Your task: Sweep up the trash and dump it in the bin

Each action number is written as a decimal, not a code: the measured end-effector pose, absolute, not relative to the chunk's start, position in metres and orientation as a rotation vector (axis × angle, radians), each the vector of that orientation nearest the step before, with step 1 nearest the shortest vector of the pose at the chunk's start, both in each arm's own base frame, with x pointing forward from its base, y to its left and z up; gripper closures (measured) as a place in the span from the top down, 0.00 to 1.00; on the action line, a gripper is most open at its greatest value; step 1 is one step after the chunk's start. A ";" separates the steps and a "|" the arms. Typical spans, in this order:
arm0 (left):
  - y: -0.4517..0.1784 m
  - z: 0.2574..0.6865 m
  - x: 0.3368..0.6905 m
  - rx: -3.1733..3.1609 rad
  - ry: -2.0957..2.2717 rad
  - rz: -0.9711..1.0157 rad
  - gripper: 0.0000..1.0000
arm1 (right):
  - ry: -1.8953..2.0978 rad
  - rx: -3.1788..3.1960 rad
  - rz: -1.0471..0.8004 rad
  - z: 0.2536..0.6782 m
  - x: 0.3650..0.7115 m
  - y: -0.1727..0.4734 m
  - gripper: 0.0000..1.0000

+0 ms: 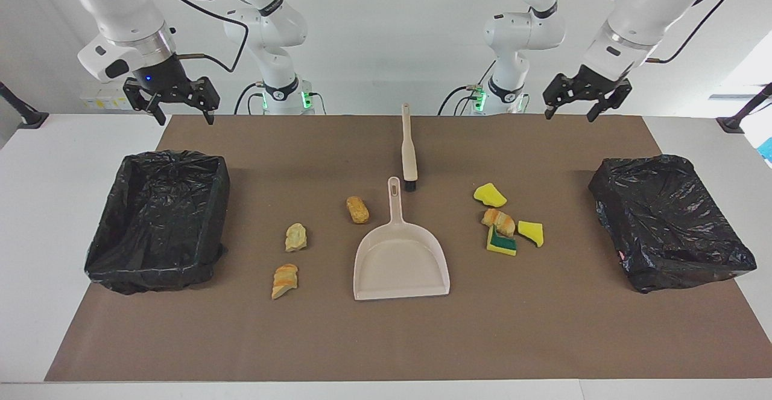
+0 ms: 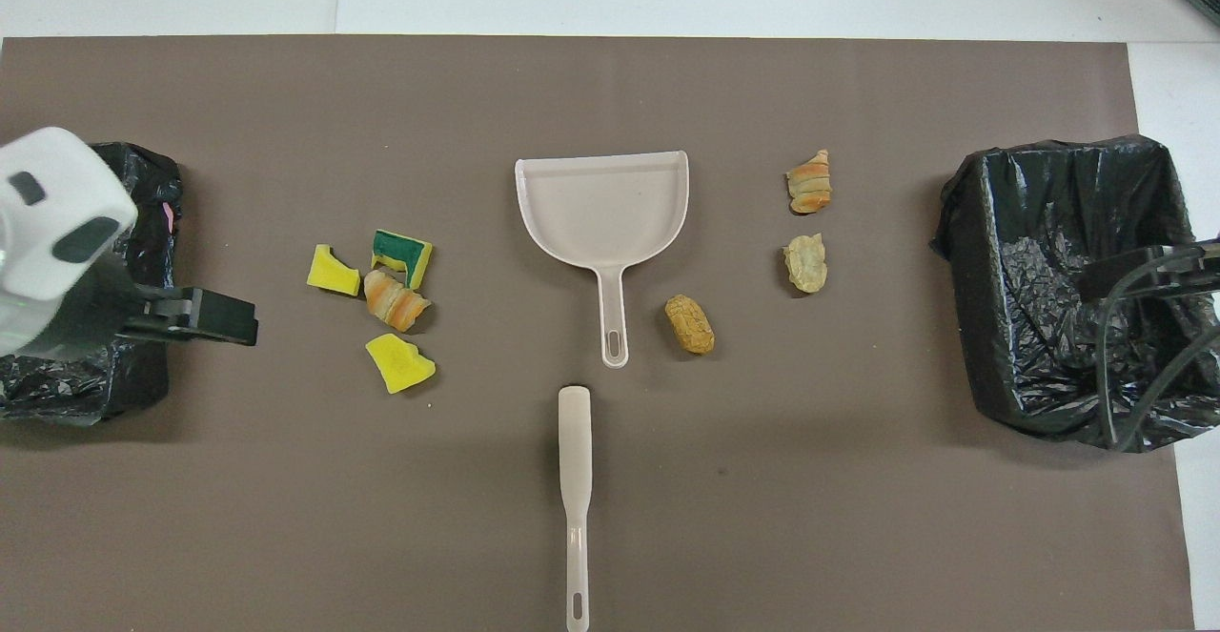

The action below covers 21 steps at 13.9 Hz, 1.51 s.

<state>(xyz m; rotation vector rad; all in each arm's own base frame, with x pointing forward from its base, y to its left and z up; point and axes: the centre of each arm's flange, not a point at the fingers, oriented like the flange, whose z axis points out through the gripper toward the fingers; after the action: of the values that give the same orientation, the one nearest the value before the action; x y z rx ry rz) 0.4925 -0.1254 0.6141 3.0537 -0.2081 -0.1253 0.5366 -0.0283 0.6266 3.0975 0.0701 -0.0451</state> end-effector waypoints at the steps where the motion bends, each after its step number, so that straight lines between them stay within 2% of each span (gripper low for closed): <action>1: -0.150 0.606 0.480 3.054 -0.258 -0.155 1.00 | 0.070 3.098 -0.045 0.627 0.537 -0.028 1.00; 4: -0.220 0.577 0.446 3.069 -0.287 -0.183 1.00 | 0.070 3.098 -0.045 0.627 0.537 -0.028 1.00; 9: -0.308 0.501 0.394 3.079 -0.287 -0.143 1.00 | 0.071 3.098 -0.048 0.626 0.536 -0.028 1.00; 13: -0.377 0.416 0.321 3.103 -0.286 -0.152 1.00 | 0.071 3.098 -0.051 0.625 0.536 -0.028 1.00; 16: -0.400 0.360 0.273 3.118 -0.368 -0.180 1.00 | 0.072 3.097 -0.048 0.626 0.534 -0.027 1.00; 21: -0.397 0.351 0.268 3.122 -0.382 -0.191 1.00 | 0.076 3.097 -0.049 0.626 0.534 -0.026 1.00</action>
<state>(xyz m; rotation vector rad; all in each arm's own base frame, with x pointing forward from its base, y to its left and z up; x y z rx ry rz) 0.2684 -0.3972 0.3513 3.1219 -0.3825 -0.1915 0.5336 -0.0263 0.6257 3.0974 0.0756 -0.0492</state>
